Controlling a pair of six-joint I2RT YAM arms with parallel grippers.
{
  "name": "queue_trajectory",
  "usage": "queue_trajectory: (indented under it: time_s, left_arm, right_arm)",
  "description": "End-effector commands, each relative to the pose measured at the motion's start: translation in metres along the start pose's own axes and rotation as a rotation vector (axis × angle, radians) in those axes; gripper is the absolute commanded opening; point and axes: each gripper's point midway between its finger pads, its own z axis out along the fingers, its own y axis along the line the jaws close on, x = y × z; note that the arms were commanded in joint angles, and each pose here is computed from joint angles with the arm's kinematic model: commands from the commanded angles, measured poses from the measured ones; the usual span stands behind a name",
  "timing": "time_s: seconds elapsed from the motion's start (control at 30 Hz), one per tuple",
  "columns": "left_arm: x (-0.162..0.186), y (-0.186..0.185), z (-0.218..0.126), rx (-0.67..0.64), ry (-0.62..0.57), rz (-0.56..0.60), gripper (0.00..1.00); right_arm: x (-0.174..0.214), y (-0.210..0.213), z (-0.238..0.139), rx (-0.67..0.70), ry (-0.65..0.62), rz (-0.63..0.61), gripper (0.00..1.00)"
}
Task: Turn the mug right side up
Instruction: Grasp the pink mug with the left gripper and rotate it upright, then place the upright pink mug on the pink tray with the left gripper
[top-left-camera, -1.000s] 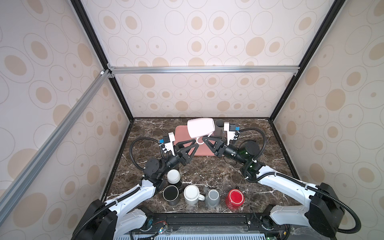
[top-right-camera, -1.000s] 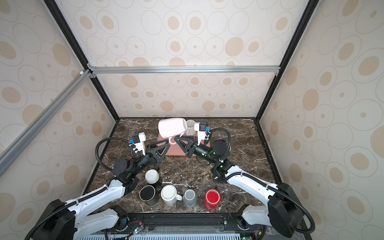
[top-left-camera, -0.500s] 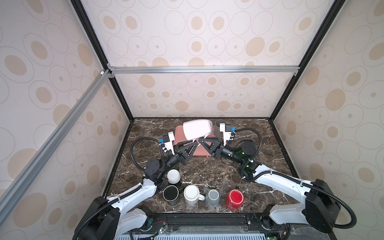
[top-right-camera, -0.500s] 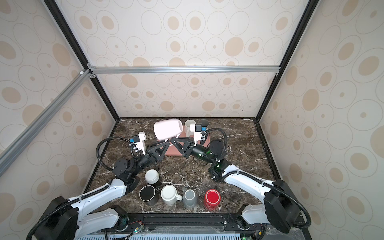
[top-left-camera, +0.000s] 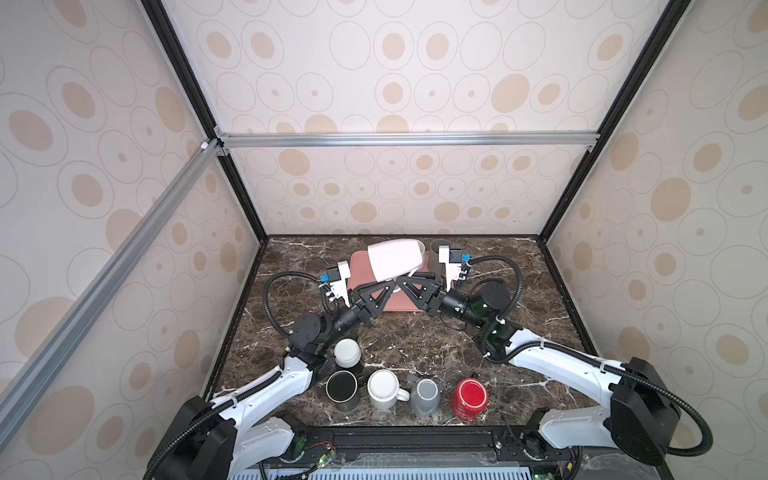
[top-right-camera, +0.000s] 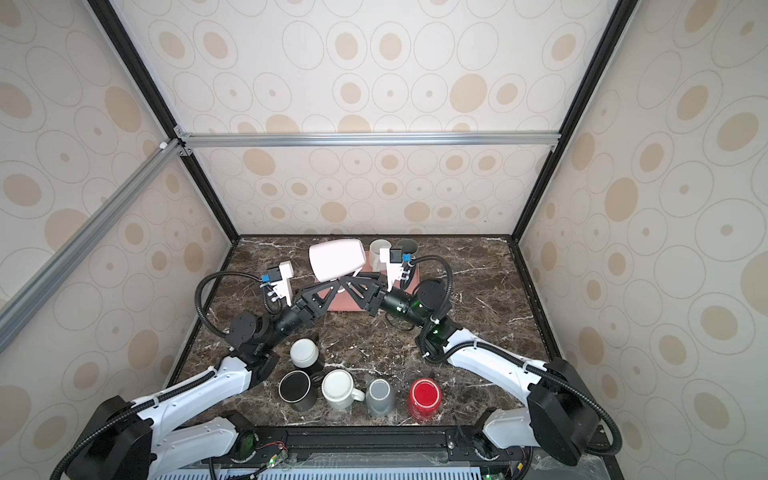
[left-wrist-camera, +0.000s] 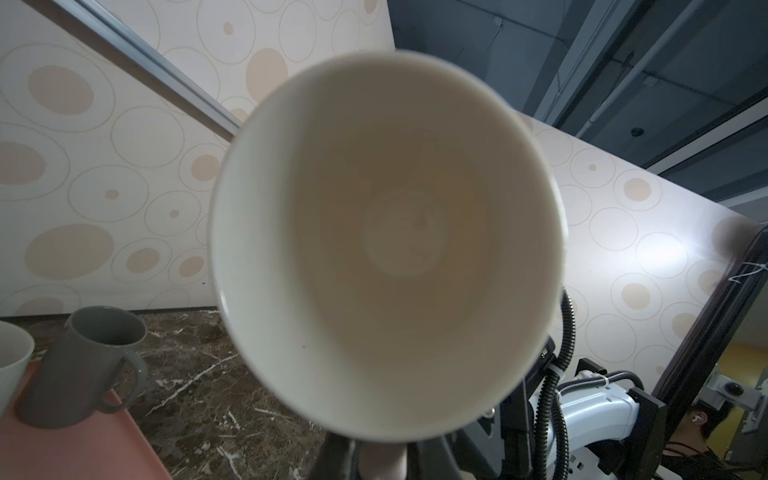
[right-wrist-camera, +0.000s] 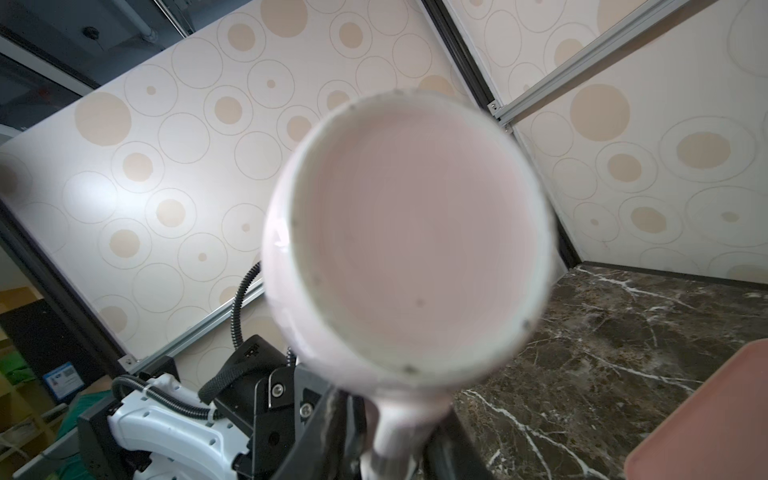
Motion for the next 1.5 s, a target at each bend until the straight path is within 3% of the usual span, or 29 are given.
queue_trajectory:
  time_s: [0.0,0.1,0.33,0.63,1.1,1.47]
  left_arm:
    - [-0.024,-0.006,0.010,-0.057,-0.024,0.109,0.00]
    - [-0.025,0.014,0.015,-0.177,0.019,0.154,0.00]
    - [-0.025,0.078,0.027,-0.522,0.187,0.287,0.00]
    - [-0.021,0.174,0.044,-0.853,0.461,0.426,0.00]
    - [0.014,0.314,0.058,-1.077,0.756,0.421,0.00]
    - [0.031,0.359,0.062,-1.144,0.843,0.414,0.00]
  right_arm:
    - [-0.017,0.008,-0.013,0.048,-0.060,-0.078,0.47]
    - [-0.010,-0.009,-0.028,0.179,-0.029,-0.101,0.52]
    - [0.006,-0.049,-0.078,0.491,0.043,-0.163,0.54]
    - [0.013,-0.065,-0.120,0.663,0.068,-0.203,0.54]
    - [0.013,-0.067,-0.144,0.733,0.077,-0.238,0.54]
    - [0.012,-0.067,-0.150,0.747,0.080,-0.253,0.54]
